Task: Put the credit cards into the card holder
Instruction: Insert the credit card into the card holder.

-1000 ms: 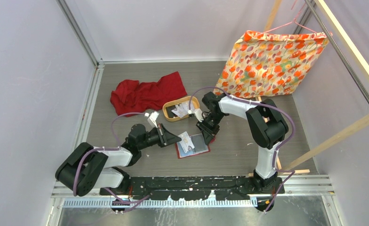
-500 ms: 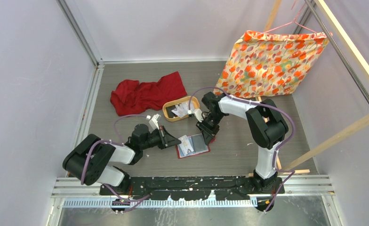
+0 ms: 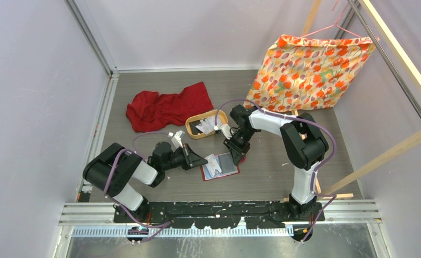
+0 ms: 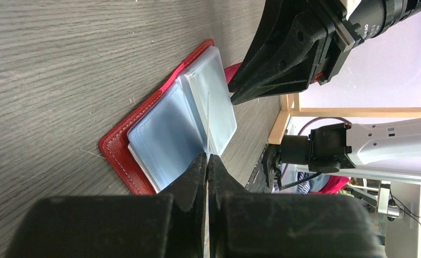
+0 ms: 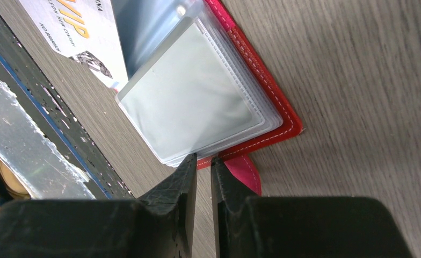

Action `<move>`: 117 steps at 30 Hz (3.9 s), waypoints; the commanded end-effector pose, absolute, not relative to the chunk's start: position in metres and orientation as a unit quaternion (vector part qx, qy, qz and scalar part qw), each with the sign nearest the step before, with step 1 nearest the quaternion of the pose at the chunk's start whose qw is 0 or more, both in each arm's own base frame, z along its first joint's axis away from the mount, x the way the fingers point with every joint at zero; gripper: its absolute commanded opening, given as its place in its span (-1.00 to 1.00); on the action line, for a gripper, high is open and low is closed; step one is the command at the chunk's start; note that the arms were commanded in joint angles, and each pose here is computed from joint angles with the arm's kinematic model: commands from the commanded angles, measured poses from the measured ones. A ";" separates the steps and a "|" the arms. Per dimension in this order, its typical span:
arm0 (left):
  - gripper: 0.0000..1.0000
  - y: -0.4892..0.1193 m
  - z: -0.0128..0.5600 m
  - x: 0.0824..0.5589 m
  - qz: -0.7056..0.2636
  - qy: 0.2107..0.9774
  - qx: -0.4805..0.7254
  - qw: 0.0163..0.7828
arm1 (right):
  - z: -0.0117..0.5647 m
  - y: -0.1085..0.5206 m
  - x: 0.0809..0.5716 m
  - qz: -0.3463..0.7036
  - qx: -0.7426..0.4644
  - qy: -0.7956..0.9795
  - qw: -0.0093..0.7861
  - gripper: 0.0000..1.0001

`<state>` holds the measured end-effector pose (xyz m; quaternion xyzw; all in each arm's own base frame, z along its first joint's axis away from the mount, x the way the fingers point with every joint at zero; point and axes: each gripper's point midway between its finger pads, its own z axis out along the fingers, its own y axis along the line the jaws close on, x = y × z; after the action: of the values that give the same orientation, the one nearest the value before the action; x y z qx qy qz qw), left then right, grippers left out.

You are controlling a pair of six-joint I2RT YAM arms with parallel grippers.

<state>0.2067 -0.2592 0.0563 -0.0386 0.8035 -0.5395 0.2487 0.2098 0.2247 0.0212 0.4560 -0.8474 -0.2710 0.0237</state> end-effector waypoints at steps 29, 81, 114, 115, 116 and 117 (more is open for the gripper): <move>-0.99 -0.264 0.079 0.217 -0.557 0.783 -0.027 0.275 | 0.028 0.230 0.214 -0.268 0.466 -0.843 0.017 -0.58; -0.99 -0.286 0.041 0.216 -0.577 0.791 -0.040 0.201 | 0.029 0.231 0.213 -0.269 0.468 -0.841 0.017 -0.57; -0.99 -0.301 0.032 0.210 -0.573 0.810 -0.058 0.113 | 0.031 0.233 0.213 -0.269 0.471 -0.840 0.014 -0.57; -0.99 -0.302 0.032 0.211 -0.573 0.809 -0.057 0.112 | 0.031 0.232 0.212 -0.269 0.471 -0.840 0.014 -0.57; -0.99 -0.303 0.031 0.211 -0.574 0.810 -0.057 0.110 | 0.031 0.233 0.212 -0.269 0.472 -0.840 0.014 -0.57; -0.99 -0.303 0.031 0.211 -0.574 0.810 -0.055 0.107 | 0.031 0.233 0.212 -0.269 0.472 -0.839 0.014 -0.57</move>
<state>0.2143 -0.2974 0.0321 -0.0735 0.8094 -0.5699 0.1210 0.2048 0.2236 0.0215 0.4592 -0.8471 -0.2654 0.0346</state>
